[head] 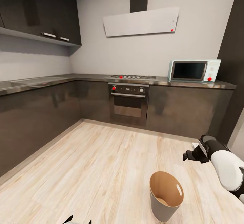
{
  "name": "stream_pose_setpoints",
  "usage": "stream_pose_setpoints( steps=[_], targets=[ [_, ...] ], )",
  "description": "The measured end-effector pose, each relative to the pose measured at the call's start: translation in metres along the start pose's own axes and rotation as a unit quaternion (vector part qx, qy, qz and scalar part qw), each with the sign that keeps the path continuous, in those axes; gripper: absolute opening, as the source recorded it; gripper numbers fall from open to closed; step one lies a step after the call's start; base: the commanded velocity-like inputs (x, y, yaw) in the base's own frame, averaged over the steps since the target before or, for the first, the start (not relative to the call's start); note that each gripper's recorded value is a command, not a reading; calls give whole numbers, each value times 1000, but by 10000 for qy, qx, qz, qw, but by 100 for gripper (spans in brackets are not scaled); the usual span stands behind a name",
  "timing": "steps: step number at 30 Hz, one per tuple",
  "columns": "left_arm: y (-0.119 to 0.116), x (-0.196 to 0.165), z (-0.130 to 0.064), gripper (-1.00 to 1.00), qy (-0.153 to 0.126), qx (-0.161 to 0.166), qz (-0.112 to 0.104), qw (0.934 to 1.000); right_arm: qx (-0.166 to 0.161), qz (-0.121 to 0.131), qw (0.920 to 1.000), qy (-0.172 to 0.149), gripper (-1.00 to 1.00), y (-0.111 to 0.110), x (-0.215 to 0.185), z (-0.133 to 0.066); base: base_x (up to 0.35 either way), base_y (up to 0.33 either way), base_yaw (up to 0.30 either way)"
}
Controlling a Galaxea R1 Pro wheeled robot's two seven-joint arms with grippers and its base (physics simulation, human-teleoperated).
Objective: Put the three can of soda from the living room inside the tash can in the kitchen.
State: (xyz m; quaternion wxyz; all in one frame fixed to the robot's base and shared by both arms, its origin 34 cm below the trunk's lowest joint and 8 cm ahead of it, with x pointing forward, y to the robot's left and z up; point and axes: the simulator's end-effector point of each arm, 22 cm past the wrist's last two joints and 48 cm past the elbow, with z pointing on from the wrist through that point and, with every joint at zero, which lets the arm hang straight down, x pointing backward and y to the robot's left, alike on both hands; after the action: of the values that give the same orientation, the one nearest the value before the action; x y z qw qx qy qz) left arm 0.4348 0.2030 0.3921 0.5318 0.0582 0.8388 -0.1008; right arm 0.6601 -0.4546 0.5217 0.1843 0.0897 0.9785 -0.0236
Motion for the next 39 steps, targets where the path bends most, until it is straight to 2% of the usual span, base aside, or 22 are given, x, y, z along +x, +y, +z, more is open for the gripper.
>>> stream_pose_setpoints(
  steps=[6,39],
  targets=[
    [0,18,2,100,36,2,-8,10000,0,0,10000,-2,100,-1,8,11,0,0,0],
    [1,72,4,100,697,-3,-169,9974,146,-87,9978,639,100,1,41,83,0,0,0]
  ],
)
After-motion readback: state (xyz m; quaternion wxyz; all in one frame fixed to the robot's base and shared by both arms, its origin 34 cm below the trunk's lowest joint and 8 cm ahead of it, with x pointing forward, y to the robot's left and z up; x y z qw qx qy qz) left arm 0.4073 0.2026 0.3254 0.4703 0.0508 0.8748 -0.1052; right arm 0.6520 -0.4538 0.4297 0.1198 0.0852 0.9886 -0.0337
